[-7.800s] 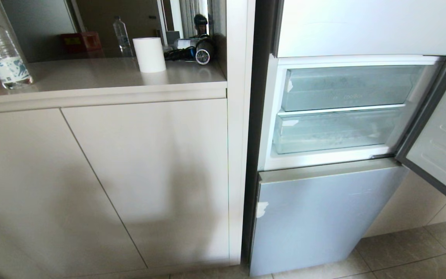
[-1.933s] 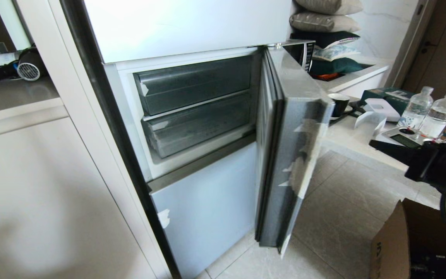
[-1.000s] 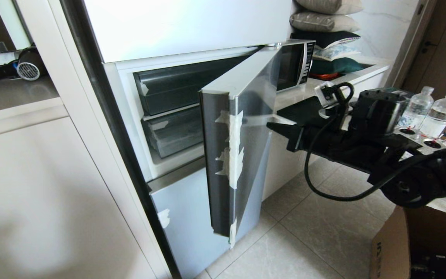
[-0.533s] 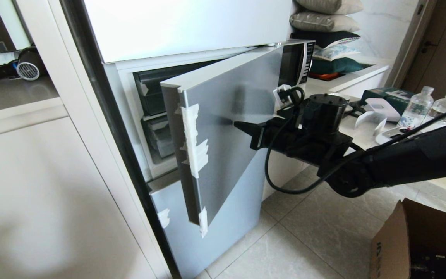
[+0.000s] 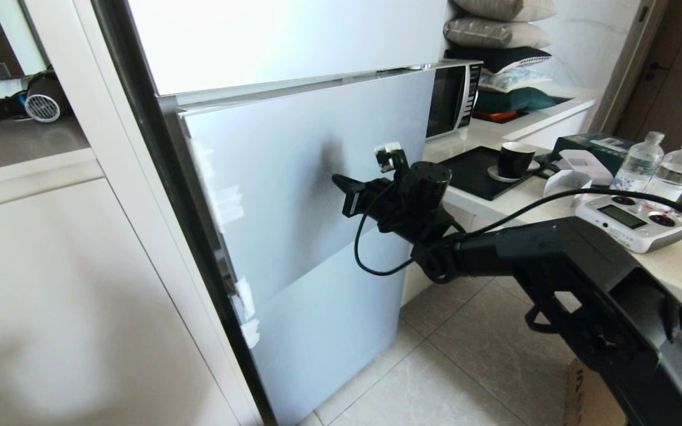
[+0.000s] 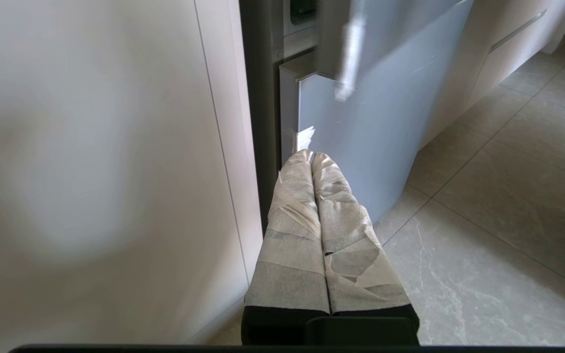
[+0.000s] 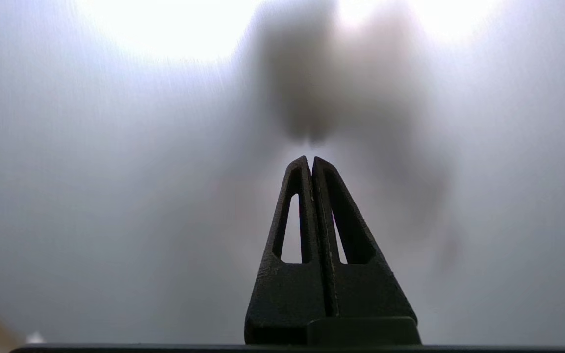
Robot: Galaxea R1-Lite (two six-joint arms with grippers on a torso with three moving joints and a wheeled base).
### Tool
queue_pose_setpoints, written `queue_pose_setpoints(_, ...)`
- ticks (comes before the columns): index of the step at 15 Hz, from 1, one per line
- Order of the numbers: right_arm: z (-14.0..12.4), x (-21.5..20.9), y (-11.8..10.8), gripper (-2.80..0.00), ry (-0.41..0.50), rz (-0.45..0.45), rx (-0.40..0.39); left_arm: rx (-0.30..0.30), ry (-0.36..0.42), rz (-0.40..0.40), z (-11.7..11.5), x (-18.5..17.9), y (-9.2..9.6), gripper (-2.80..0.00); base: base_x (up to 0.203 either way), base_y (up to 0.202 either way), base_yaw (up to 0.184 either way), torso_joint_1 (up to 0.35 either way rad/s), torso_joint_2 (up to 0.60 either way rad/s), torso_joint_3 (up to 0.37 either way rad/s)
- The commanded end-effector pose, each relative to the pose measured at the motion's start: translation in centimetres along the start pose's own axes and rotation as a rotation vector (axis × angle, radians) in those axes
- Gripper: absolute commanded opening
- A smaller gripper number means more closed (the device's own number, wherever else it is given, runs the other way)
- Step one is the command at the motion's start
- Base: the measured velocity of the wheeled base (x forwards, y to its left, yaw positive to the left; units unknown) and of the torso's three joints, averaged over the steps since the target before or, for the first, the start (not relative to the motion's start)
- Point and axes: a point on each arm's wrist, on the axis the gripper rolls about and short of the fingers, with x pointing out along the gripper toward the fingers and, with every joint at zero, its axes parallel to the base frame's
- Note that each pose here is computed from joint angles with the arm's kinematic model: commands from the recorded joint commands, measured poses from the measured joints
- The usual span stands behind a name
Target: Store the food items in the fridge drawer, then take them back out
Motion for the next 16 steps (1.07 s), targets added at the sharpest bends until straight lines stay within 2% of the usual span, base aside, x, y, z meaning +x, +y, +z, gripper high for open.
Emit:
queue_pose_setpoints(1, -2.8, 0.3, -0.2, -2.8, 0.007, 0.006, 0.002, 0.0, 0.0, 0.001, 0.0, 0.0, 0.0, -2.8, 0.0, 0.0, 0.0, 0.0, 0.0, 0.0)
queue_pose_setpoints(4, -1.7, 0.1, -0.1, -2.8, -0.023, -0.008, -0.006, 0.0, 0.0, 0.001, 0.0, 0.0, 0.0, -2.8, 0.0, 0.0, 0.0, 0.0, 0.0, 0.0)
queue_pose_setpoints(6, -1.0, -1.0, 0.3, -2.8, 0.01, -0.035, 0.004, 0.0, 0.0, 0.001, 0.0, 0.0, 0.0, -2.8, 0.0, 0.0, 0.0, 0.0, 0.0, 0.0)
queue_pose_setpoints(9, 5.1, -5.1, 3.2, -2.8, 0.045, -0.043, 0.015, 0.0, 0.0, 0.001, 0.0, 0.0, 0.0, -2.8, 0.0, 0.0, 0.0, 0.0, 0.0, 0.0)
queue_pose_setpoints(12, 12.4, -12.7, 6.8, -2.8, 0.047, -0.06, -0.019, 0.0, 0.0, 0.001, 0.0, 0.0, 0.0, -2.8, 0.0, 0.0, 0.0, 0.0, 0.0, 0.0)
queue_pose_setpoints(14, 15.6, -19.5, 8.3, -2.8, 0.044, -0.16, -0.074, 0.0, 0.0, 0.001, 0.0, 0.0, 0.0, -2.8, 0.0, 0.0, 0.0, 0.0, 0.0, 0.0)
queue_pose_setpoints(16, 17.9, -26.0, 9.5, -2.8, -0.004, -0.3, -0.122, 0.0, 0.0, 0.001, 0.0, 0.0, 0.0, -2.8, 0.0, 0.0, 0.0, 0.0, 0.0, 0.0)
